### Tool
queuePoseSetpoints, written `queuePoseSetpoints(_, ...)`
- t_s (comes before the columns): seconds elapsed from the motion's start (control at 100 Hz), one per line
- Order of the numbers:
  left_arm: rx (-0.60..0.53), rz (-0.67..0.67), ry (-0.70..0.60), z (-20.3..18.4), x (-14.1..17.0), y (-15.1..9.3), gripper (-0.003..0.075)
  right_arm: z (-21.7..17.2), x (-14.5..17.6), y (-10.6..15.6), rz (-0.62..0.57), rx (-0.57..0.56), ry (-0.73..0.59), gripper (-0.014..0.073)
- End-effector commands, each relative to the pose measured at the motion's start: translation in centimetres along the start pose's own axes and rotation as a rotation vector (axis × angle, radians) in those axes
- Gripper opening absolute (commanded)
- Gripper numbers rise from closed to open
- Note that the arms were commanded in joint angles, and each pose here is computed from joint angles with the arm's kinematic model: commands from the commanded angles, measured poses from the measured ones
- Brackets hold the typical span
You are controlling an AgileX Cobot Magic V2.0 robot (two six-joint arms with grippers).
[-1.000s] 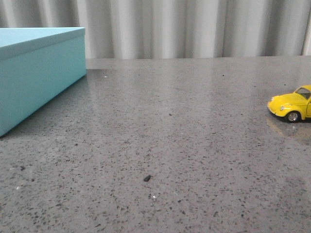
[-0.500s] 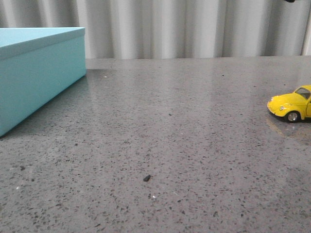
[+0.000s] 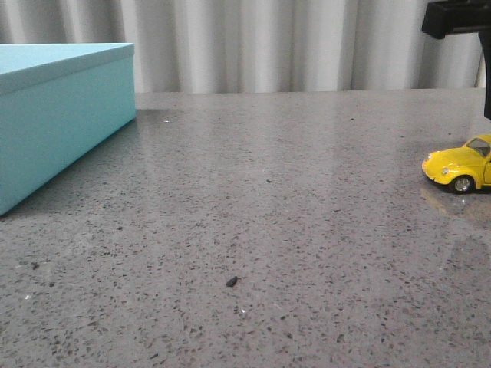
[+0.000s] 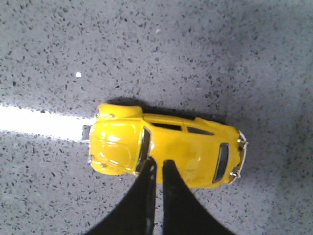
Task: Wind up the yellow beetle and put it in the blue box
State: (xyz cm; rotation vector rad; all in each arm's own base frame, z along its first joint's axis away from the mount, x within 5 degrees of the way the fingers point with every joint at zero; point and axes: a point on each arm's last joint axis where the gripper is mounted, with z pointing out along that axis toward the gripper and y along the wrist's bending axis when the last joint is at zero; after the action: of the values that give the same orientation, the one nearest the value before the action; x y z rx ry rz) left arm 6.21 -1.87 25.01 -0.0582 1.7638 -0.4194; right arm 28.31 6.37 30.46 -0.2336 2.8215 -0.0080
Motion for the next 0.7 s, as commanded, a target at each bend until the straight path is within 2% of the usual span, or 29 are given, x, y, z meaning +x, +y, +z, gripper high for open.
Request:
queuePoseSetpoints(0.0, 0.011, -0.005, -0.084, 0.0, -1.5, -0.3, -0.0021, -1.2, -0.4, -0.3, -0.017, 0.016, -0.063, -0.0053)
queuePoseSetpoints(0.69, 0.011, -0.005, -0.084, 0.0, -1.5, -0.3, -0.0021, -0.1, -0.9, -0.6, -0.040, 0.057, -0.051, -0.0053)
